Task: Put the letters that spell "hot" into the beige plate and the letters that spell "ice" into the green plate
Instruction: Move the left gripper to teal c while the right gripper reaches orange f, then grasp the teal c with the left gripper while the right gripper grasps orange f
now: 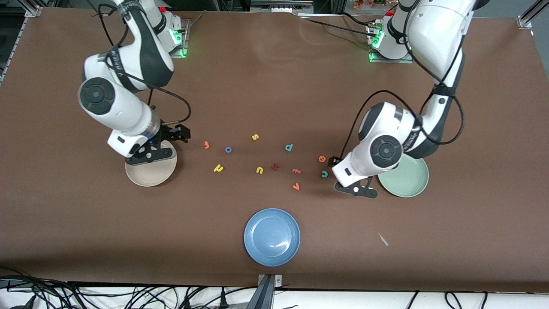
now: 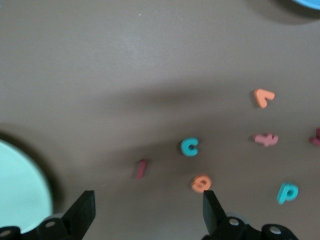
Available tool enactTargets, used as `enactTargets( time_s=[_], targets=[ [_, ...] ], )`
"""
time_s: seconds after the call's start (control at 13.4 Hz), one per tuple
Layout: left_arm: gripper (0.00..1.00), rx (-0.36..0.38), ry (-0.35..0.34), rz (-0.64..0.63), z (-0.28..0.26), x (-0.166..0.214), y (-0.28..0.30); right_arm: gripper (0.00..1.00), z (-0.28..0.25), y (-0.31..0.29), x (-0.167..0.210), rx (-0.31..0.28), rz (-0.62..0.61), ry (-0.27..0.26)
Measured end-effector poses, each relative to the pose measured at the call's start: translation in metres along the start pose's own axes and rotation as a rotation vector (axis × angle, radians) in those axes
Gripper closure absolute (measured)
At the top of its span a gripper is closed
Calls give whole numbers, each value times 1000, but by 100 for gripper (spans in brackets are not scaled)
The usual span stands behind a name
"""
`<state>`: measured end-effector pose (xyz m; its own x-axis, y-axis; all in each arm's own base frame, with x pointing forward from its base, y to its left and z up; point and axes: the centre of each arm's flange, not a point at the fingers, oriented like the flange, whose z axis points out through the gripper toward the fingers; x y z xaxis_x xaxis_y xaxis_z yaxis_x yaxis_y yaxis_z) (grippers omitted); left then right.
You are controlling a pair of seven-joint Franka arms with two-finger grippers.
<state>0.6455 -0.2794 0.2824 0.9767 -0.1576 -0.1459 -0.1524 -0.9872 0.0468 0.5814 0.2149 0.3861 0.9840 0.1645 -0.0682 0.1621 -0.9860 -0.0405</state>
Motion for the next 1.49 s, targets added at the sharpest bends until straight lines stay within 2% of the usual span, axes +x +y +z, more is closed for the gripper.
enactTargets(
  time_s=[0.3,0.45,0.52,0.6,0.9,1.49],
  targets=[
    [7,-19,54,-41,32,12,8,0,47,-31,-17,-7,18,24],
    [24,-18,45,-42,52,14,10,0,80,-34,-19,-22,5,14],
    [25,-16,34,-41,64,13,12,0,97,-38,-18,-34,-10,11],
    [31,-14,22,-40,75,12,15,0,111,-45,-18,-40,-25,5],
    [33,-13,27,-50,108,3,42,0,144,-63,-21,-55,-64,-13],
    [41,5,31,-42,111,2,42,0,180,-59,-20,-71,-142,-46]
  ],
)
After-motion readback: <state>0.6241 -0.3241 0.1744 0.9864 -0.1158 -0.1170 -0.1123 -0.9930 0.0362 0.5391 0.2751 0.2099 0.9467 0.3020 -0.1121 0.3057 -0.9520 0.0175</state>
